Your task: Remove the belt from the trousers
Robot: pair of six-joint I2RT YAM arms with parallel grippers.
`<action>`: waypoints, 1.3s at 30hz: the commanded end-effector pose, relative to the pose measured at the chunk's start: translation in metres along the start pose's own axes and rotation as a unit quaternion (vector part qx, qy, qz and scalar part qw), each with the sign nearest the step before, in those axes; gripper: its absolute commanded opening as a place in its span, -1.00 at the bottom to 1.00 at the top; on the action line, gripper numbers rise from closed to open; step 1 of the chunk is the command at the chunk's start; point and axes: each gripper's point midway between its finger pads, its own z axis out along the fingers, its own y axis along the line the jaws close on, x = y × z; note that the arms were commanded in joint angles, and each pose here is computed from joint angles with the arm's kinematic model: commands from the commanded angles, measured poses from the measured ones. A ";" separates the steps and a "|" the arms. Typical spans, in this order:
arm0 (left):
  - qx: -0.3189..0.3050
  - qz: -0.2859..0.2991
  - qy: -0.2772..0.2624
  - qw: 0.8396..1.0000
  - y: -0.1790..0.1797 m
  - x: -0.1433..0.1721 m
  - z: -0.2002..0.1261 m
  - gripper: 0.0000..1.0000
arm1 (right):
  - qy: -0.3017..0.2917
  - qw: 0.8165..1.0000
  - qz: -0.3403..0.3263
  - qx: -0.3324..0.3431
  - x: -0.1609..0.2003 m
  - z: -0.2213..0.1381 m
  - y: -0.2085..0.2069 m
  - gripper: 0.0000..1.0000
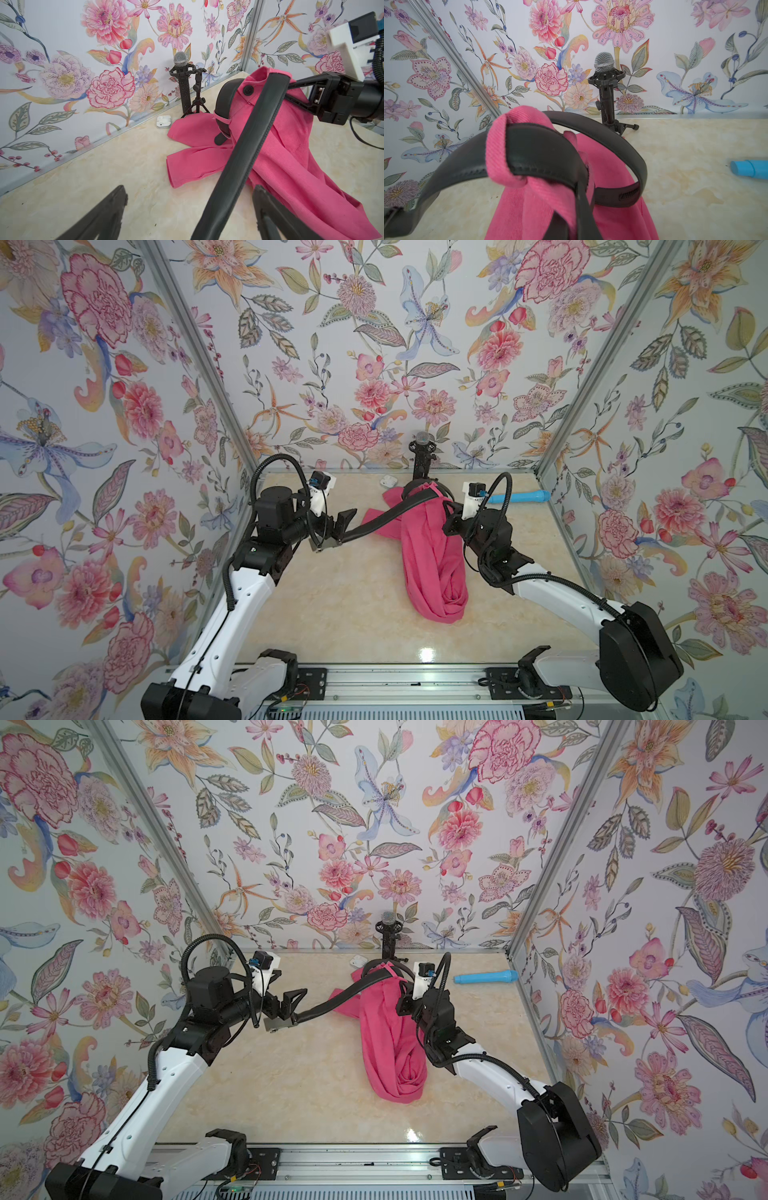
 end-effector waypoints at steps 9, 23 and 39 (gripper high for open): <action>0.045 0.090 0.042 0.994 -0.050 -0.004 0.058 0.81 | -0.063 0.998 0.012 -0.026 -0.057 -0.012 0.017 -1.00; 0.205 0.109 0.056 0.971 -0.150 -0.021 0.193 -0.38 | -0.059 0.998 0.015 0.001 -0.056 -0.002 0.002 -1.00; -0.045 0.109 0.027 0.993 0.031 0.003 0.020 -1.00 | 0.024 0.973 0.104 0.204 0.023 -0.010 -0.153 -1.00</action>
